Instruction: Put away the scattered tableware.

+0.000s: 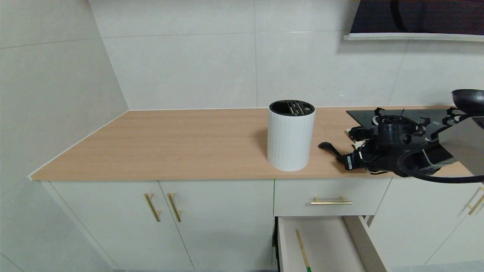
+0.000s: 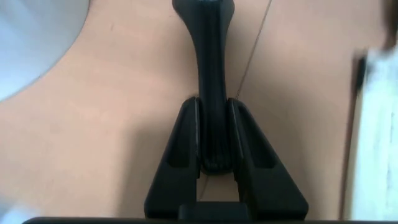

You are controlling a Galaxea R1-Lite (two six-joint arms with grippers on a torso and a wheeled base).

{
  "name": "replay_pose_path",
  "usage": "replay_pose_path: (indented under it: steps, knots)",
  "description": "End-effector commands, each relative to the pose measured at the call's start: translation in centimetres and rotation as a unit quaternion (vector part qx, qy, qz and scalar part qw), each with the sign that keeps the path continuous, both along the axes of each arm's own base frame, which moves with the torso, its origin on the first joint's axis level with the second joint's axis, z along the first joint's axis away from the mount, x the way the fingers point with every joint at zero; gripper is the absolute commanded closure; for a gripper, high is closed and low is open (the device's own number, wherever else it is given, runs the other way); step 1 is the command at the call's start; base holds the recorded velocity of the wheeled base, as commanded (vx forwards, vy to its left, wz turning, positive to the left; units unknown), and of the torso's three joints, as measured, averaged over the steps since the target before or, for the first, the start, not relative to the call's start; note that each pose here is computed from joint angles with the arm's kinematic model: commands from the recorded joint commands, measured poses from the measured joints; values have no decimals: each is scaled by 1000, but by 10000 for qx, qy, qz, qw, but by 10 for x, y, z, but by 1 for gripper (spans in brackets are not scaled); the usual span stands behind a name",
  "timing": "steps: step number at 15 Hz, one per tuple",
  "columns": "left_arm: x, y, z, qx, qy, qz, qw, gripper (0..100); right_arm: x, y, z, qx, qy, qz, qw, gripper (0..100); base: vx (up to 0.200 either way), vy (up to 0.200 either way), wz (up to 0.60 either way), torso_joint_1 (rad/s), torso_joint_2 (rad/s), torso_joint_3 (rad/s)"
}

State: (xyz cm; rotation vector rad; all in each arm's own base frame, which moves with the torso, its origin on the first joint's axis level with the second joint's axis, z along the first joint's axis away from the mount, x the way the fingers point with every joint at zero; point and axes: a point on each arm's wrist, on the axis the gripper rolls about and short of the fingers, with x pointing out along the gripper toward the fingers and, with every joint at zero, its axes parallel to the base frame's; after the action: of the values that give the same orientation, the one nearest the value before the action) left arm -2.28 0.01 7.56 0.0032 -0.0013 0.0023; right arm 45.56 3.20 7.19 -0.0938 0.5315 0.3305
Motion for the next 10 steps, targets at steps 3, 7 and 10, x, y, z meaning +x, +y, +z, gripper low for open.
replay_pose_path:
  steps: [3, 7, 10]
  knots:
    - [0, 0, 0, -1, -1, 4, 10000, 0, -43, 13, 86, 139, 86, -289, 9994, 100, 0, 0, 0, 0, 0, 0]
    - [0, 0, 0, -1, -1, 4, 10000, 0, -90, 37, 112, 72, 97, -621, 9980, 100, 0, 0, 0, 0, 0, 0]
    - [0, 0, 0, -1, -1, 4, 10000, 0, -126, 36, 116, 40, 177, -612, 9980, 100, 0, 0, 0, 0, 0, 0]
